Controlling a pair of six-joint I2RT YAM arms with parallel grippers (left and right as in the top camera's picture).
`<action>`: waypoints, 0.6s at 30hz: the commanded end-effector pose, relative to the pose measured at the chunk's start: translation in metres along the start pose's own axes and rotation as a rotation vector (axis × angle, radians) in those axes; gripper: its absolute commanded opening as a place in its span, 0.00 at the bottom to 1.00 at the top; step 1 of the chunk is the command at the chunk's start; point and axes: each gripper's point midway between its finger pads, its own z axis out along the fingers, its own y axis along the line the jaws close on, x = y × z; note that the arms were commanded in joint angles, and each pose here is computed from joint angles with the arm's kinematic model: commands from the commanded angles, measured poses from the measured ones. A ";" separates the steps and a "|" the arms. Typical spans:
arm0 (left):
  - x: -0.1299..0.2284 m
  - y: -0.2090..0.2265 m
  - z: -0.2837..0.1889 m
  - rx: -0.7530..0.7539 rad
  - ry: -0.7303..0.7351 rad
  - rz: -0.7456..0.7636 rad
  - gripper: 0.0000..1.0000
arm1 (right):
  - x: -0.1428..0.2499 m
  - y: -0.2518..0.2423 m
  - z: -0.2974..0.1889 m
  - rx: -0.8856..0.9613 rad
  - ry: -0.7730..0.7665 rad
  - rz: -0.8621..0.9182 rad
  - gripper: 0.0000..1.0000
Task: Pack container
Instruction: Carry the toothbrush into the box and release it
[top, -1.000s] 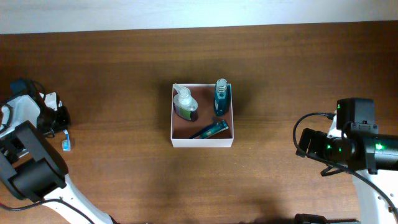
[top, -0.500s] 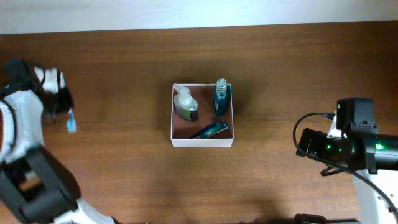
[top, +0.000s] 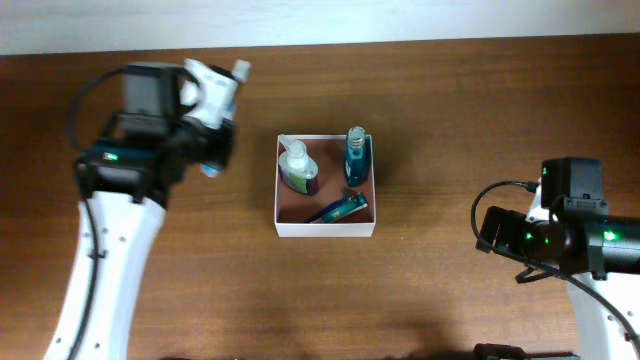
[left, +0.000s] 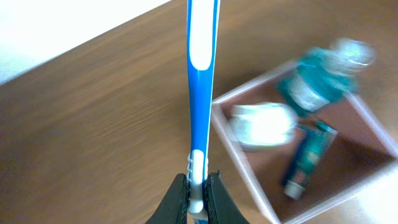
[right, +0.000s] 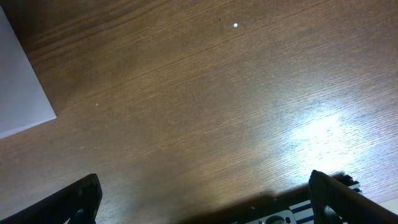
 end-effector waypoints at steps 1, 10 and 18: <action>-0.007 -0.047 -0.005 0.064 -0.011 0.209 0.00 | 0.000 -0.001 0.001 0.014 -0.001 -0.005 0.99; 0.012 -0.132 0.035 0.240 0.085 0.470 0.01 | 0.000 -0.001 0.001 0.014 -0.001 -0.005 0.99; 0.059 -0.160 0.106 0.323 0.302 0.513 0.01 | 0.000 -0.001 0.001 0.014 -0.001 -0.005 0.99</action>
